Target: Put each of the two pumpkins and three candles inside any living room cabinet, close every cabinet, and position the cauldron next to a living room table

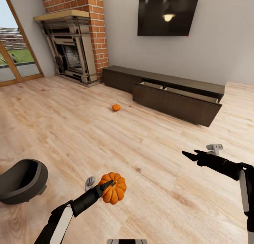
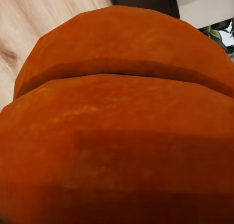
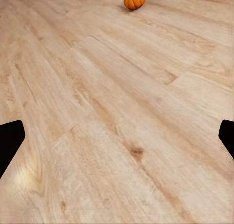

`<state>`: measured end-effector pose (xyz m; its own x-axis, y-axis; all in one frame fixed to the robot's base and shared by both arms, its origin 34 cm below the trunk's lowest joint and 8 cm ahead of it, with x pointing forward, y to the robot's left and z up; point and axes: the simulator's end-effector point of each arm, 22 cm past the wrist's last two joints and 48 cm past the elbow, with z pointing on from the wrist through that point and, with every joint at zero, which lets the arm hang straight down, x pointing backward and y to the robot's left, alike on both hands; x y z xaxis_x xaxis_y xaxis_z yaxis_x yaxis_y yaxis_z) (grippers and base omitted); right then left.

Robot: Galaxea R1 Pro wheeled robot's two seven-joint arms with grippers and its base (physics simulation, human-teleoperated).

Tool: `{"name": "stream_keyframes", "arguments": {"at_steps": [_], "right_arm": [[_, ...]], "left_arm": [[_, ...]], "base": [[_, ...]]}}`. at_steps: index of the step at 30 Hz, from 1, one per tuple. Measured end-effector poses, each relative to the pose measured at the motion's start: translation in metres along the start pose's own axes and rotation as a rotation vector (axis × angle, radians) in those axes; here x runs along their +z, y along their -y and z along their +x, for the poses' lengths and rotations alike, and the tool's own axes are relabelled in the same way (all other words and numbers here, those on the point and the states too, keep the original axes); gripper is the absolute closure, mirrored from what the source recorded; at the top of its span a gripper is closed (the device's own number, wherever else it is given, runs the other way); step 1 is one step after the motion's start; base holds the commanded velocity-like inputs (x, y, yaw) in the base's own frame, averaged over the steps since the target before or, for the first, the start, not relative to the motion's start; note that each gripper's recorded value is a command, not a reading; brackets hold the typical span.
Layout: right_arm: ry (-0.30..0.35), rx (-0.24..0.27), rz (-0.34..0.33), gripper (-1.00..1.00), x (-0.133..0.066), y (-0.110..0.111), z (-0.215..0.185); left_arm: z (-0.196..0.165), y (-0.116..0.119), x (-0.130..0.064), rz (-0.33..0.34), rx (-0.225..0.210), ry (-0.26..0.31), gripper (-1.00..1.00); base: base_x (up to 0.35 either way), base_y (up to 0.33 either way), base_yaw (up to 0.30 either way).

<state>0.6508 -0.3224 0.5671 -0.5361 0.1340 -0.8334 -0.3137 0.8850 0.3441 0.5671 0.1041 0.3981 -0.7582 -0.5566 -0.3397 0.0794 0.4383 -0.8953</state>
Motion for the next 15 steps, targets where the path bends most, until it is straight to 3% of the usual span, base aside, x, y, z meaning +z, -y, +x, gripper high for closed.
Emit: {"name": "stream_keyframes", "arguments": {"at_steps": [15], "right_arm": [[0.001, 0.004, -0.007, -1.0, 0.0003, -0.002, 0.0009]], "left_arm": [[-0.0009, -0.0009, -0.0007, 0.0, -0.002, 0.004, 1.0]], "base": [[0.338, -0.068, 0.0]]}}
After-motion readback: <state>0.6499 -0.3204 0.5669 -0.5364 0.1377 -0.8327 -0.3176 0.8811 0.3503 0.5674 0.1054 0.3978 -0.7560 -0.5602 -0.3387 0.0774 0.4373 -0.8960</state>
